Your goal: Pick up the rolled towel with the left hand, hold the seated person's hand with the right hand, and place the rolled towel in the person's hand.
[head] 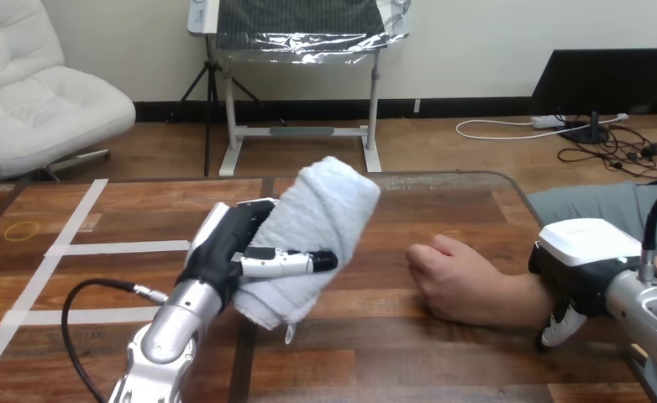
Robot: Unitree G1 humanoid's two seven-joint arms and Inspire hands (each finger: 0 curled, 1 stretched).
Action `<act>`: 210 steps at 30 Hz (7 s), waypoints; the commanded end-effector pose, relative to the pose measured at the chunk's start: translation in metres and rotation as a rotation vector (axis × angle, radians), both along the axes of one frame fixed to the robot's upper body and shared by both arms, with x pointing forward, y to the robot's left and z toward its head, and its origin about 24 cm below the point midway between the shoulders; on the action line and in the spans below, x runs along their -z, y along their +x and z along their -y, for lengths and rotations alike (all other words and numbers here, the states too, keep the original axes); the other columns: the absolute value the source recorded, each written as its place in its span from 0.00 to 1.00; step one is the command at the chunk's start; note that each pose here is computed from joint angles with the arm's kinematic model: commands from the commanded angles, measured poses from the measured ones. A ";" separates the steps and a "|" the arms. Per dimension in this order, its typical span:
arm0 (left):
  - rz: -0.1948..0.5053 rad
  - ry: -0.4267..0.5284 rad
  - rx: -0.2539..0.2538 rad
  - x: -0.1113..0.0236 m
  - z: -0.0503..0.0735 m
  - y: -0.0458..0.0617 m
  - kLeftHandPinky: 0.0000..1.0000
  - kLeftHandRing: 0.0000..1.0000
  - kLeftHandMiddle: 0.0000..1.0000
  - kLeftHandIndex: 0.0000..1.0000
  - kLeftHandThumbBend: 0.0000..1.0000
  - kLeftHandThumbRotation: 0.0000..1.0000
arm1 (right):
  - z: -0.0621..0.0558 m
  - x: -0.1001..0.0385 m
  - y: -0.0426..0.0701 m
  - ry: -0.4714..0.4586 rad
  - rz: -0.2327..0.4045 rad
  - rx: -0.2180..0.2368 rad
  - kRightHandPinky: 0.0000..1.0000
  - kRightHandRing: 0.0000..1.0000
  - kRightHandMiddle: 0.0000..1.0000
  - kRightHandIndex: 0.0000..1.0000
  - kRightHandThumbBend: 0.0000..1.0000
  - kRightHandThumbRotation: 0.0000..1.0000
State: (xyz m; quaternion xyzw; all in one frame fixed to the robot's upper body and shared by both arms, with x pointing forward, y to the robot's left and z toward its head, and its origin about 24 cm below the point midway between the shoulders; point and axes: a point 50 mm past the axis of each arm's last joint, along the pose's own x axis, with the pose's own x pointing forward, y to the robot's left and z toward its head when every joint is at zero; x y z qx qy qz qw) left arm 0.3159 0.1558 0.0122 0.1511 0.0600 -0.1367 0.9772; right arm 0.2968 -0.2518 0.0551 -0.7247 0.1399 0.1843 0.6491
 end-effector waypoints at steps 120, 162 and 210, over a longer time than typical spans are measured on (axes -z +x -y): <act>0.206 0.357 0.413 -0.083 0.025 0.043 0.35 0.38 0.43 0.50 0.62 0.00 | -0.021 -0.107 0.009 0.051 0.384 -0.133 0.13 0.20 0.29 0.35 0.71 0.00; 0.128 0.495 0.462 -0.085 -0.005 0.044 0.91 1.00 1.00 1.00 0.87 0.43 | -0.008 -0.111 -0.001 -0.003 0.266 -0.084 0.96 1.00 1.00 0.97 0.84 0.22; 0.121 0.441 0.271 -0.067 -0.085 0.020 0.95 0.96 0.99 1.00 0.82 0.42 | 0.007 -0.140 -0.044 0.106 0.375 0.042 0.91 0.99 0.98 0.94 0.83 0.18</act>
